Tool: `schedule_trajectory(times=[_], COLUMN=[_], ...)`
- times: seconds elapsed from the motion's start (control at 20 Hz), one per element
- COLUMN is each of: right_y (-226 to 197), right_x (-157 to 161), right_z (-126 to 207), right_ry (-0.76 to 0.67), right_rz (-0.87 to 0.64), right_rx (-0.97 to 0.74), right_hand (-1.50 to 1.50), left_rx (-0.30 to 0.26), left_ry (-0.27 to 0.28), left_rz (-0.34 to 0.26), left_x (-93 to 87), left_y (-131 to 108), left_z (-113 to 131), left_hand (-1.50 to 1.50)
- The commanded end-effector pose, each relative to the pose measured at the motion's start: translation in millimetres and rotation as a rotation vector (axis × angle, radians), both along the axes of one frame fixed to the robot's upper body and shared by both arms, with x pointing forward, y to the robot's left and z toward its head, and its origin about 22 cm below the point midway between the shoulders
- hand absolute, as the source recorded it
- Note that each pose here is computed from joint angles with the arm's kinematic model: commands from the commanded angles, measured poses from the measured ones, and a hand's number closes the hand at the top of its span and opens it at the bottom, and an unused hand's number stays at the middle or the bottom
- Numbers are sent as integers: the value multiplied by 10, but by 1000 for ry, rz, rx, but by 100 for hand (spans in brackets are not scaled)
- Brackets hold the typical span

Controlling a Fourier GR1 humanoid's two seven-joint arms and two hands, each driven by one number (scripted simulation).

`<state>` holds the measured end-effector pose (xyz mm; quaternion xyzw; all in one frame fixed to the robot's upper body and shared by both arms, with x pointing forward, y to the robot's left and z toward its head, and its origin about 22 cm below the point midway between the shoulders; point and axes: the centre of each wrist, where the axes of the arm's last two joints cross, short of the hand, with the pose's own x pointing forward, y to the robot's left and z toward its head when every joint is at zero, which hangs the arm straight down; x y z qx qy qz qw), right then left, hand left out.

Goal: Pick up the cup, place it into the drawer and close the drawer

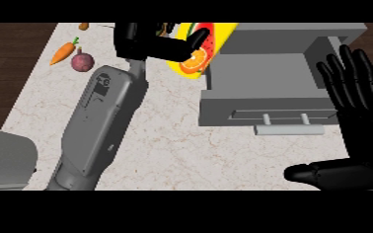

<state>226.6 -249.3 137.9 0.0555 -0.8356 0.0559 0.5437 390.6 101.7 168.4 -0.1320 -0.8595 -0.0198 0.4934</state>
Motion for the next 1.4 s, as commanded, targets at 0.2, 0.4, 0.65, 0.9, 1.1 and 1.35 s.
schedule_trajectory(times=[0.2, 0.4, 0.65, 0.9, 1.1, 1.35], right_y=[-44, 89, -20, -5, -65, 83], right_x=[-78, -39, -41, 72, 65, 109], right_z=[109, 35, -59, -56, 82, -10], right_ry=[-25, -3, 1, -4, -28, -31], right_rz=[23, 21, 7, 28, 38, 47], right_rx=[-4, -5, -13, 3, -11, 10], right_hand=[-150, -150, -150, -150, -150, -150], left_rx=[78, 80, 112, 136, 198, 269], left_ry=[48, 78, 80, 158, 166, 137], left_rz=[37, 38, 62, 53, 41, 70], left_x=[283, 260, 355, 386, 396, 394], left_y=[-432, -539, -738, -789, -723, -848], left_z=[224, -82, 36, -120, -384, -297], left_hand=[150, 150, 150, 150, 150, 150])
